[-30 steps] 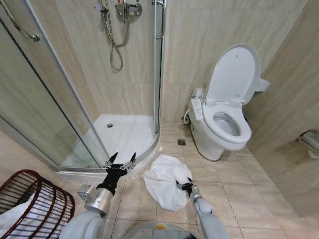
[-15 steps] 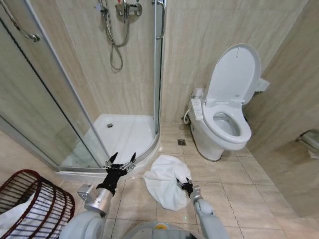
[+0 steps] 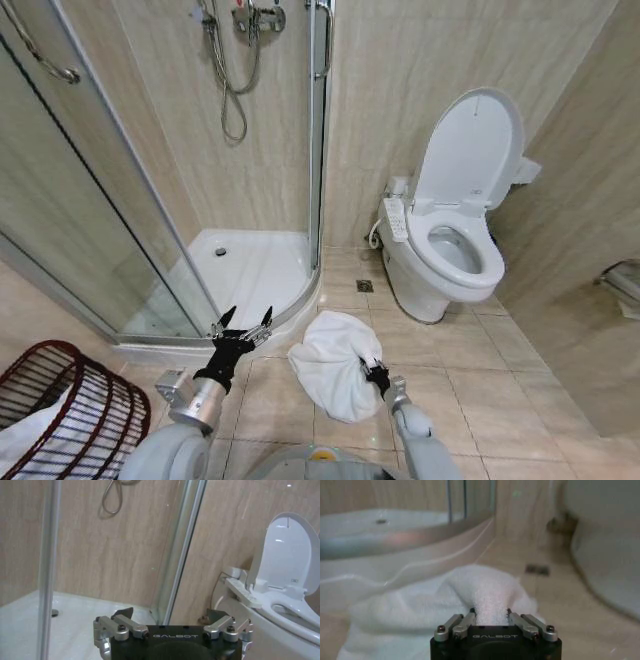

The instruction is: Discard the used towel into the hamper.

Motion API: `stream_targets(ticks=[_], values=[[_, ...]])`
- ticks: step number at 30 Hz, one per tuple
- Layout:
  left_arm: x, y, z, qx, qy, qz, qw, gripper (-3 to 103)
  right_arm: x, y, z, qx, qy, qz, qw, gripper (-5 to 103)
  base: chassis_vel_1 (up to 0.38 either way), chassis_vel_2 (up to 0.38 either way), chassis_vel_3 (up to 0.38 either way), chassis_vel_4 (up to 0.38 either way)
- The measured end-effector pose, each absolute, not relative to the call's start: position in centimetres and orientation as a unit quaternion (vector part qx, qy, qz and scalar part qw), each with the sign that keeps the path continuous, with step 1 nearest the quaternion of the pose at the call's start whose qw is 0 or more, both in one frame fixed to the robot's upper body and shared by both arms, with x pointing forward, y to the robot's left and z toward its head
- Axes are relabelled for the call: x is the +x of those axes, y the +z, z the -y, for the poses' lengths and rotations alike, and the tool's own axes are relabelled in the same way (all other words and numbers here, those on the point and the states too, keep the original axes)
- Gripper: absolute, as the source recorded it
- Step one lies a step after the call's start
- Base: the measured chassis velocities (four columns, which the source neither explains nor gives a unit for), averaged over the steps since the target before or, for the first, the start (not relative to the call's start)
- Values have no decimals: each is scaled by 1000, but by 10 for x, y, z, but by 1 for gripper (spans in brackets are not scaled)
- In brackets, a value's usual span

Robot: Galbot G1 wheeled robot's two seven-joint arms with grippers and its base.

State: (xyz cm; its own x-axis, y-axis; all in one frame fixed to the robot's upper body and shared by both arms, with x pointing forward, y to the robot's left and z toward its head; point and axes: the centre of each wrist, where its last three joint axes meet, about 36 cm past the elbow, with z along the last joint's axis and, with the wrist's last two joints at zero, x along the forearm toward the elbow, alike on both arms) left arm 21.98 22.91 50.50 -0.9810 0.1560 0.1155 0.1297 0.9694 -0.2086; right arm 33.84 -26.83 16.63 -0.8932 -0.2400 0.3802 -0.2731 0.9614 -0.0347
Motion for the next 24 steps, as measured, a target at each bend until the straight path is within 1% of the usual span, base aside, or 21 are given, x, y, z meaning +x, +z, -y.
stream_targets(ticks=[1,2,4,5,6,9,10,13,14,17,18,21,22,24], values=[[220,505,-229,-72,101,990,66,99,333,173,275,125,52,975,177,19,0,0,0,0],[220,505,-229,-72,101,990,66,99,333,173,275,125,52,975,177,19,0,0,0,0],[220,505,-229,-72,101,990,66,99,322,188,290,116,83,979,144,13,0,0,0,0],[220,505,-229,-72,101,990,66,99,322,188,290,116,83,979,144,13,0,0,0,0],[220,505,-229,-72,101,990,66,99,319,202,294,114,96,981,125,12,0,0,0,0],[220,505,-229,-72,101,990,66,99,309,234,309,110,113,982,102,12,0,0,0,0],[220,505,-229,-72,101,990,66,99,309,234,309,110,113,982,102,12,0,0,0,0],[220,505,-229,-72,101,990,66,99,295,271,326,93,125,986,60,12,0,0,0,0],[220,505,-229,-72,101,990,66,99,295,271,326,93,125,986,60,12,0,0,0,0],[220,505,-229,-72,101,990,66,99,288,322,332,78,132,988,-4,12,0,0,0,0],[220,505,-229,-72,101,990,66,99,288,322,332,78,132,988,-4,12,0,0,0,0],[220,505,-229,-72,101,990,66,99,274,373,338,75,161,982,-61,12,0,0,0,0],[220,505,-229,-72,101,990,66,99,274,373,338,75,161,982,-61,12,0,0,0,0],[220,505,-229,-72,101,990,66,99,264,397,335,64,154,982,-90,12,0,0,0,0]])
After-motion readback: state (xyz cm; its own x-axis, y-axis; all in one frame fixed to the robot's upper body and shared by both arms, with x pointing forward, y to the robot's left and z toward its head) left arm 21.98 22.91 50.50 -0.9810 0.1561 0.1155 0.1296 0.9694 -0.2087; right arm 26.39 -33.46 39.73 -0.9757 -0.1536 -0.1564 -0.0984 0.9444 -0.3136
